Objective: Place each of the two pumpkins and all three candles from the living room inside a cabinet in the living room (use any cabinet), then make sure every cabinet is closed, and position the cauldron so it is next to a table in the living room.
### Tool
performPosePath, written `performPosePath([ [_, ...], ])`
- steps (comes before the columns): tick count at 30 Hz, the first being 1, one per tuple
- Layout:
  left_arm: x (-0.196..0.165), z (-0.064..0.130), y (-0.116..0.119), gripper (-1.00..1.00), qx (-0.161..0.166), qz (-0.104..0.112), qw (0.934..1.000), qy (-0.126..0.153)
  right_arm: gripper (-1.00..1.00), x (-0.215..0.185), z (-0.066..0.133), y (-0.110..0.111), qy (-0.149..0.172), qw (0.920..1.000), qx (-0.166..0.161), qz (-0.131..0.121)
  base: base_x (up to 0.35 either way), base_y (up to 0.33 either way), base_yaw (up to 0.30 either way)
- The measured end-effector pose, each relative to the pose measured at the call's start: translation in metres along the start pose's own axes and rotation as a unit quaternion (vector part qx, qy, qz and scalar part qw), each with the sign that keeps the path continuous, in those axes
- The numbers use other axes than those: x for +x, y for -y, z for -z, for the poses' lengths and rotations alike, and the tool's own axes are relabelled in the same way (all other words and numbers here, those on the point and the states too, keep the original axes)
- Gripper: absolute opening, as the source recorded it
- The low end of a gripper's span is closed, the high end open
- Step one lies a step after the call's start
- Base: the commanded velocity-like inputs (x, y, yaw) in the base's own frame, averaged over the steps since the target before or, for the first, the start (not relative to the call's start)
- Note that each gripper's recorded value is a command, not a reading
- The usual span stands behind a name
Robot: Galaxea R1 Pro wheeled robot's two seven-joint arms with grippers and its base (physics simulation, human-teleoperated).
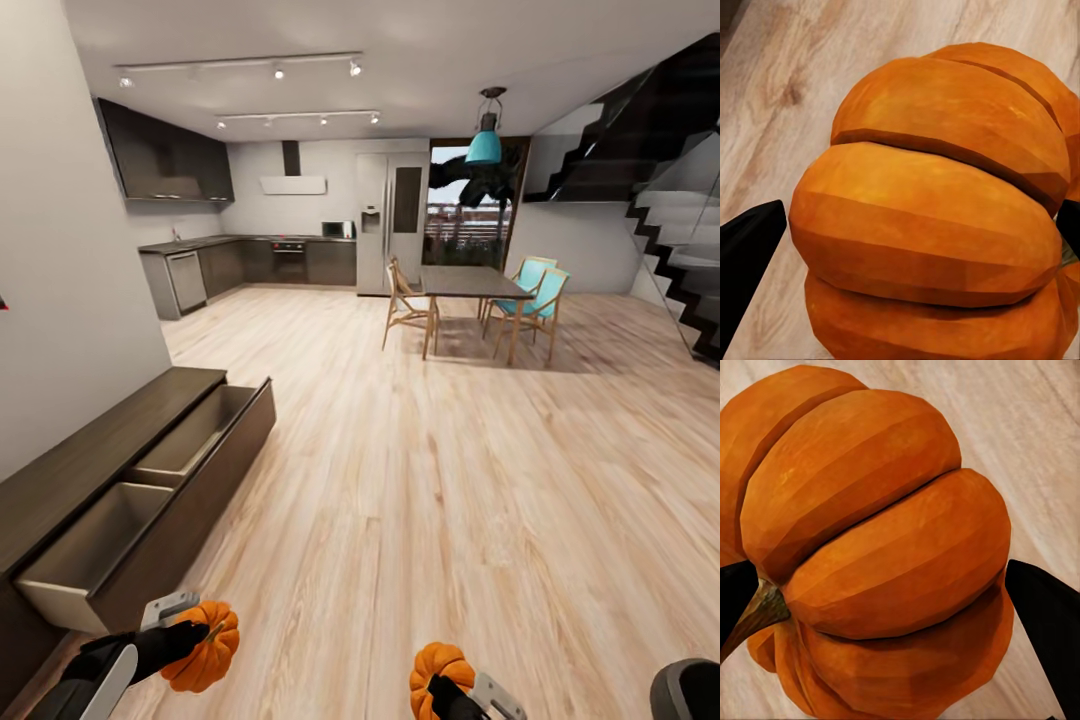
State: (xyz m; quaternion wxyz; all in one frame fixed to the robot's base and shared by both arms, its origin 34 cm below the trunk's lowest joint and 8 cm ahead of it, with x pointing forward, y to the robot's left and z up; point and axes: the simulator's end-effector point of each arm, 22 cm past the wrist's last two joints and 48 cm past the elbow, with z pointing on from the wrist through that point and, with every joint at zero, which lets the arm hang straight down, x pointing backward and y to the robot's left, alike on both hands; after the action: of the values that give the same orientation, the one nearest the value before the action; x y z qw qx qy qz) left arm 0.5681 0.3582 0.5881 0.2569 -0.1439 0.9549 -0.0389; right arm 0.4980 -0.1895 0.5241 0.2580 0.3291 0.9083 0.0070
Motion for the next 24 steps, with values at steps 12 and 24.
performPosePath([
  [12,0.0002,-0.0001,0.0002,-1.0,0.0,0.0,1.0,0.0,-1.0,0.0007,0.0002,-0.0008,-0.001,1.0,-0.001,0.0,0.32,-0.102,-0.087],
  [24,0.0005,-0.0002,0.0007,-1.0,0.0,-0.001,1.0,0.0,-1.0,0.0012,0.0005,-0.0016,-0.001,1.0,-0.001,-0.001,0.308,-0.149,-0.002],
])
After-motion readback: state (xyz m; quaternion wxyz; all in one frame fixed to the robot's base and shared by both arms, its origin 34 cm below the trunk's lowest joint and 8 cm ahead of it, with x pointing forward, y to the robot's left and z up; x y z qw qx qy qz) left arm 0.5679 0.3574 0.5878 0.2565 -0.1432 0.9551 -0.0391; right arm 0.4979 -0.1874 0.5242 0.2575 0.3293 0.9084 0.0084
